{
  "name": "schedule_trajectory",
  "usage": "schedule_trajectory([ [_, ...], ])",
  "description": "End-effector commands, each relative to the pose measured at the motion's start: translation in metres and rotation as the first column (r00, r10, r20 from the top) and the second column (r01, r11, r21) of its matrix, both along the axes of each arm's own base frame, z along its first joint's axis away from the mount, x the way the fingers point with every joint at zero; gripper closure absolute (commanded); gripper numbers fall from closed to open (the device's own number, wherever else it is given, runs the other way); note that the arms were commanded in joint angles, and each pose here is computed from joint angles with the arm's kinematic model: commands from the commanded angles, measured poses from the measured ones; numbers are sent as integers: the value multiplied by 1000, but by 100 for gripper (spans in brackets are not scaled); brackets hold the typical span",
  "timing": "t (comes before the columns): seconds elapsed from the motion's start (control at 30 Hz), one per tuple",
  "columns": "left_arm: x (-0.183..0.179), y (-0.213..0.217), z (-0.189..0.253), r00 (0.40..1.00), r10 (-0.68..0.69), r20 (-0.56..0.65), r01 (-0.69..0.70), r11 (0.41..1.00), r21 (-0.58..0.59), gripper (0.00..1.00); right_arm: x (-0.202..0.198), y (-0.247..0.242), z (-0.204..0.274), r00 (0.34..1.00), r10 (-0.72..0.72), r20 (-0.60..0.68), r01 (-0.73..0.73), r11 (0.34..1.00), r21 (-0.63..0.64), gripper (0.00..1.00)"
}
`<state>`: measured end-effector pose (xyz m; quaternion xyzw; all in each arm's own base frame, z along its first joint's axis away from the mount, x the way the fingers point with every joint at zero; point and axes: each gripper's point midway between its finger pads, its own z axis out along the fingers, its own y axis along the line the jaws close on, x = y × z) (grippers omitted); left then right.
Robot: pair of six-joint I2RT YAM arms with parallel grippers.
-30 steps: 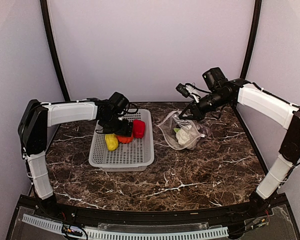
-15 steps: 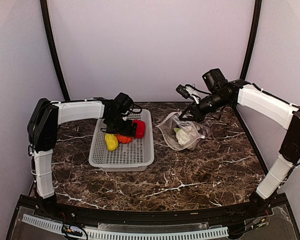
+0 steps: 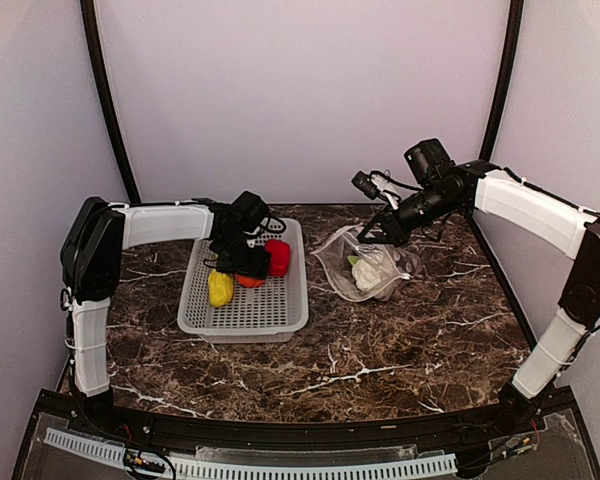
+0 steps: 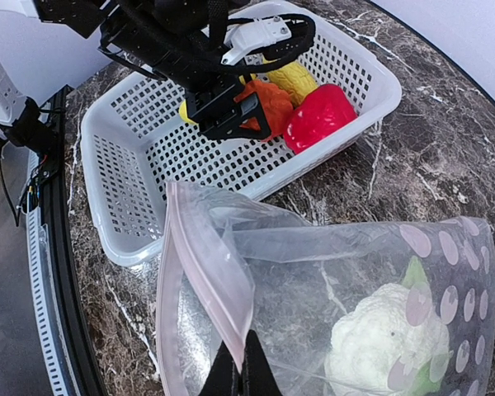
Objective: Place the food in the zip-top bag and seal the zipper
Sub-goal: Pick up the fake vegetable from the bin, then place the fake vegetable in the zipper food storage bag.
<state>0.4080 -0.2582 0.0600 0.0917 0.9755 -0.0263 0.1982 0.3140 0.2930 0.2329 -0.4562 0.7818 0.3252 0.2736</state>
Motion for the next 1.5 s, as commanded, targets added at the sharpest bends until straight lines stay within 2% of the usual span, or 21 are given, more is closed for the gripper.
schedule_trajectory([
  [0.0, -3, 2, 5, 1000, -14, -17, 14, 1000, 23, 25, -6, 1, 12, 999, 17, 37, -18, 1000, 23, 100],
  [0.17, -9, 1, 33, 1000, -25, 8, 25, 999, 34, 30, -7, 2, 11, 999, 21, 28, -21, 999, 27, 100],
  [0.47, -51, -22, 117, 978, -100, 185, 94, 995, 39, 33, -7, 4, 13, 999, 27, 34, -28, 999, 39, 100],
  [0.7, -89, -58, 187, 929, -130, 347, 183, 975, -124, 38, -7, 3, 15, 999, 19, 40, -21, 999, 35, 100],
  [0.83, -104, -68, 214, 892, -165, 420, 237, 963, -125, 40, -6, 1, 12, 999, 13, 42, -14, 1000, 25, 100],
  [1.0, -135, -119, 222, 854, -287, 434, 427, 862, -272, 42, -6, 2, 12, 999, 17, 44, -18, 999, 30, 100],
  [1.1, -158, -148, 225, 806, -374, 458, 534, 795, -290, 43, -4, 1, 11, 999, 10, 52, -11, 1000, 25, 100],
  [1.17, -172, -167, 227, 783, -415, 464, 589, 734, -337, 43, -5, 2, 12, 999, 13, 46, -14, 999, 31, 100],
  [1.2, -181, -181, 231, 764, -440, 471, 629, 671, -393, 43, -5, 3, 11, 999, 15, 39, -17, 999, 34, 100],
  [1.23, -187, -187, 225, 764, -454, 459, 637, 648, -419, 43, -6, 3, 10, 999, 18, 35, -19, 999, 35, 100],
  [1.27, -193, -197, 229, 748, -464, 474, 660, 597, -457, 43, -6, 3, 10, 999, 19, 35, -20, 999, 35, 100],
  [1.33, -193, -206, 219, 754, -467, 462, 656, 579, -485, 43, -6, 2, 11, 999, 16, 41, -17, 999, 34, 100],
  [1.47, -185, -219, 204, 773, -460, 436, 633, 596, -493, 43, -7, 3, 15, 999, 17, 41, -19, 999, 45, 100],
])
